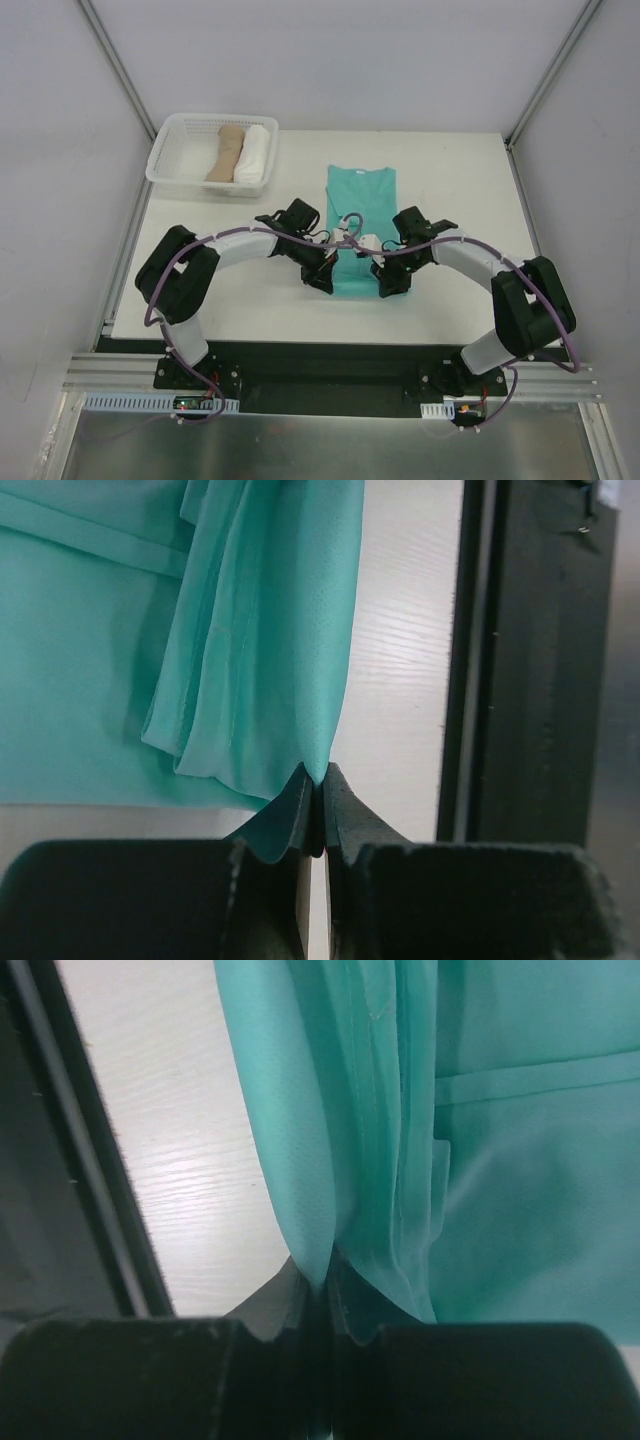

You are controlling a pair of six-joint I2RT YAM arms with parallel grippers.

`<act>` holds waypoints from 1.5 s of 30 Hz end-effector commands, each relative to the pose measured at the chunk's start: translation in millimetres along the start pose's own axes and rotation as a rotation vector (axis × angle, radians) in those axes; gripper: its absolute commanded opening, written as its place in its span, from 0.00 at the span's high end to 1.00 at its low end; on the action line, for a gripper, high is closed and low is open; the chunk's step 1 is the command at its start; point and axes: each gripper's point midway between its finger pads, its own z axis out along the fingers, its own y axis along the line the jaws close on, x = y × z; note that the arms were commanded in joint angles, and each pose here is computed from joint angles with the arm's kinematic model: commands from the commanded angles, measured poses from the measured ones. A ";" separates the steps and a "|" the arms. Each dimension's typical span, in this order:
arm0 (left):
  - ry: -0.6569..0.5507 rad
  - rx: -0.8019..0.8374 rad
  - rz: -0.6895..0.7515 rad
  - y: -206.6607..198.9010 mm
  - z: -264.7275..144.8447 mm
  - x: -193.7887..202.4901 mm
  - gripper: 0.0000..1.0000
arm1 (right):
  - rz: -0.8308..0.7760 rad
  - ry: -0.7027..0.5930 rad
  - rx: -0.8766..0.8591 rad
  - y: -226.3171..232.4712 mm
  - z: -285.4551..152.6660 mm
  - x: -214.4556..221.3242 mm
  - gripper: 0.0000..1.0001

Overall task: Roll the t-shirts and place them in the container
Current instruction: Roll the T-shirt to the center of the board.

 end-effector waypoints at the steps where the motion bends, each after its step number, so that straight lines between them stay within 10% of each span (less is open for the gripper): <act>1: -0.016 0.156 -0.210 -34.1 -27.7 -7.8 1.00 | 0.116 -0.048 -0.194 33.2 -26.5 -13.6 0.91; 23: -0.042 0.301 -0.592 42.1 -36.3 -40.9 1.00 | 0.496 -0.110 -0.604 -2.1 -30.7 -31.8 0.91; 34: -0.039 -0.162 -0.463 82.0 -68.7 -6.5 0.61 | 0.691 -0.008 -0.647 -23.3 -9.0 -20.7 0.91; 45: -0.099 -0.365 0.496 11.4 -62.0 -30.1 0.46 | 0.878 0.087 -0.630 -41.8 5.4 -14.8 0.92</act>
